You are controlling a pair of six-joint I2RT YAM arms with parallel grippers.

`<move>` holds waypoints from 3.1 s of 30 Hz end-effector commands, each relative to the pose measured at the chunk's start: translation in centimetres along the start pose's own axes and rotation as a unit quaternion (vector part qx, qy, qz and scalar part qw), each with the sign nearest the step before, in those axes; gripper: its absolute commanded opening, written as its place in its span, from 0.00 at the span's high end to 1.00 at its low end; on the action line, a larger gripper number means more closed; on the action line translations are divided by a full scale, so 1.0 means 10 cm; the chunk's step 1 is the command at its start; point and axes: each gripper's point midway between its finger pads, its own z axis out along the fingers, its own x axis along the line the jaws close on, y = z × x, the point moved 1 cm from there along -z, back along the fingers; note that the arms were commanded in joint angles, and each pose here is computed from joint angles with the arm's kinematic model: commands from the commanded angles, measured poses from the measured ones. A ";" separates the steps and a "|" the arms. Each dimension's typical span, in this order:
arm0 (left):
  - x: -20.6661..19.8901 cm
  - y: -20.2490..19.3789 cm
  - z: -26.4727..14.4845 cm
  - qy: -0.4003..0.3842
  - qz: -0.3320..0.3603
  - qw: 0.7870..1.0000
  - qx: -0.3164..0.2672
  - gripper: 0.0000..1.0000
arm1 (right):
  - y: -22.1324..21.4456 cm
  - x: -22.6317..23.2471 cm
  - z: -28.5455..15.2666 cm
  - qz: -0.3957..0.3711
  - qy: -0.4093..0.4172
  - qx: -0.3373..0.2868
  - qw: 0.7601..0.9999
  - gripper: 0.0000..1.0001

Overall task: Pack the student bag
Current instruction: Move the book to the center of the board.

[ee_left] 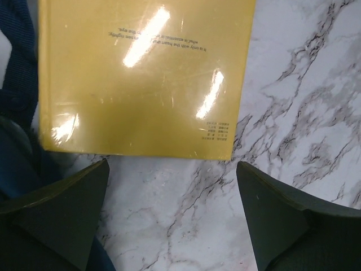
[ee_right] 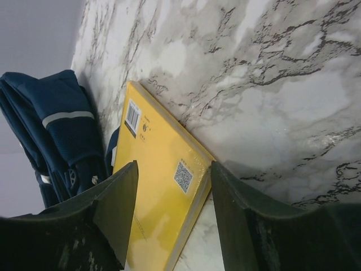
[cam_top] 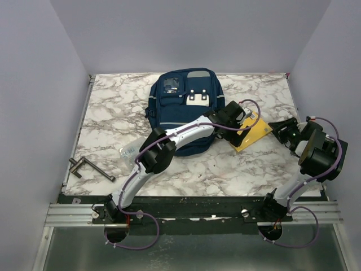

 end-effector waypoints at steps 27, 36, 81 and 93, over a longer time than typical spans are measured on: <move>0.07 1.00 -0.47 0.007 0.037 0.991 -0.131 0.02 | -0.26 0.13 -0.15 0.058 -0.042 0.036 0.997 0.33; 0.42 1.40 -0.25 0.013 -0.045 0.976 -0.212 0.02 | 0.05 0.02 -0.10 0.007 -0.102 -0.008 0.995 0.18; -0.44 0.12 -1.31 -0.042 -0.010 0.996 -0.073 0.02 | -1.00 1.28 -0.60 0.019 0.065 0.193 0.979 0.39; -0.43 -0.30 -1.12 0.019 -0.028 0.995 -0.093 0.02 | -0.96 0.74 -0.48 -0.035 -0.055 0.166 0.984 0.31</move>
